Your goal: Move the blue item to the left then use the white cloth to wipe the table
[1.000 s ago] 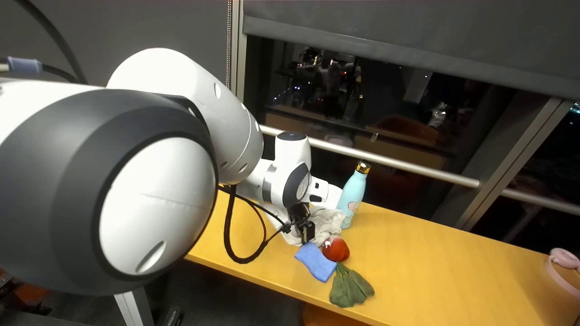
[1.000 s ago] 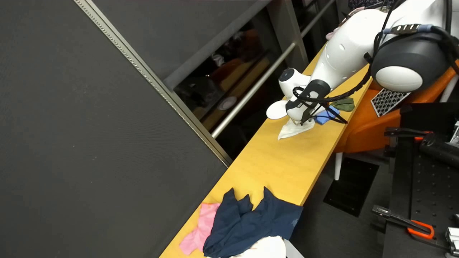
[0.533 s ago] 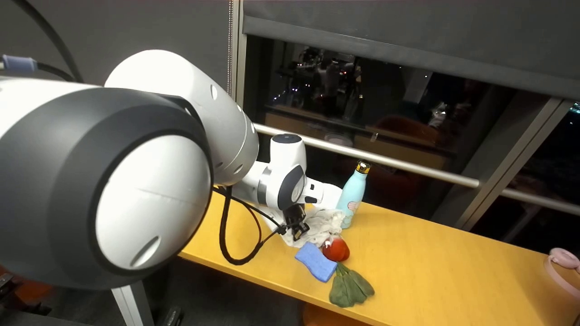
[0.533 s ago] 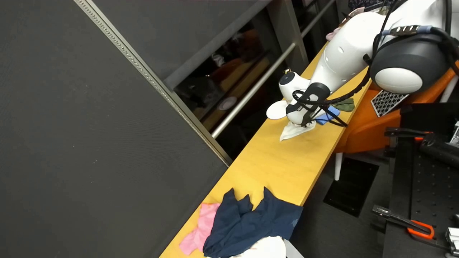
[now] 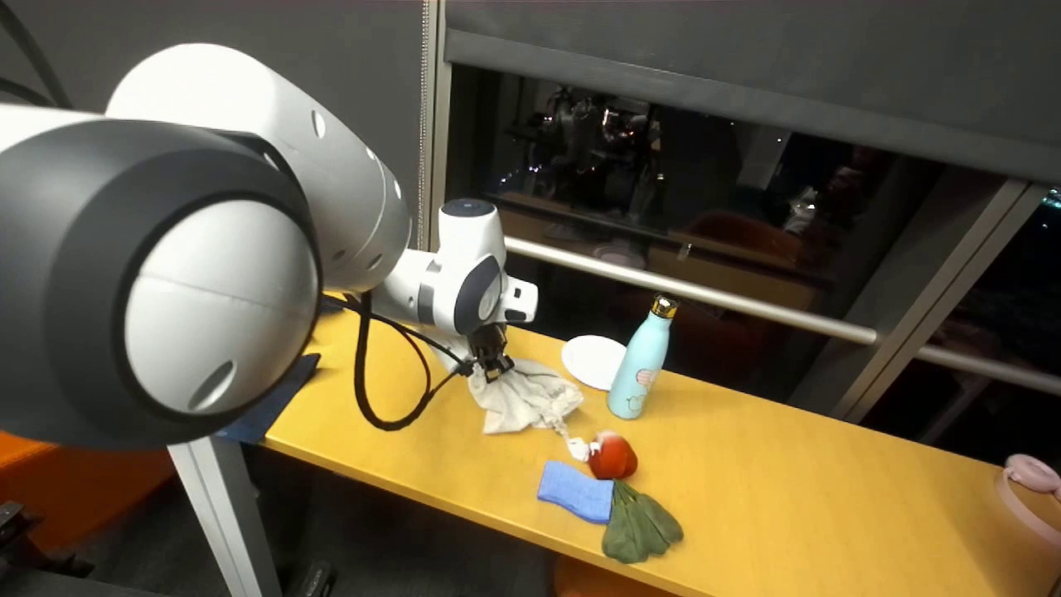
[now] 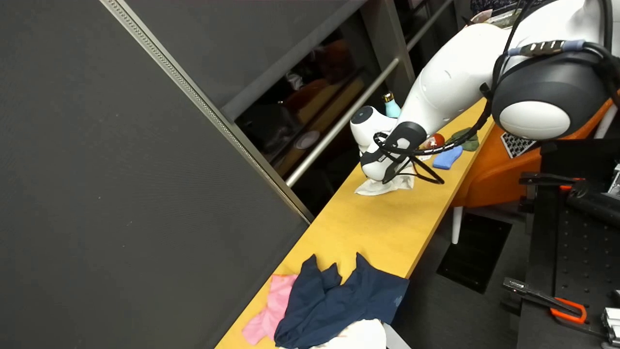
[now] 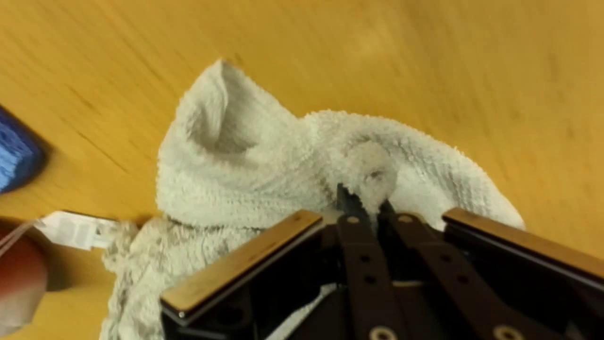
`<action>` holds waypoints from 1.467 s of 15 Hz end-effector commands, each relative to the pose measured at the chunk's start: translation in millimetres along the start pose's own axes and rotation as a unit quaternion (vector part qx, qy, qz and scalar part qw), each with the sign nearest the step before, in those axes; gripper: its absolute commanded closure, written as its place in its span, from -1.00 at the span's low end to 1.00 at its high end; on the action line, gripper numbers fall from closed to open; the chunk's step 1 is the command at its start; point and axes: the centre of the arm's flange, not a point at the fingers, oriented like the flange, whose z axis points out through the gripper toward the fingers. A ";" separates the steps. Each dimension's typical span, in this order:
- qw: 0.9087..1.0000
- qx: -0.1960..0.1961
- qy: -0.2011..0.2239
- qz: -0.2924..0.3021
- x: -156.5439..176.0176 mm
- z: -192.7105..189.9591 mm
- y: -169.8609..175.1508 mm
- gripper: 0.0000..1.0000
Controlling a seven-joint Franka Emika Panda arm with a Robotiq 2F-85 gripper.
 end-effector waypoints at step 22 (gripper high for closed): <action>0.981 0.159 -0.092 -0.055 -25.4 26.5 -58.2 0.96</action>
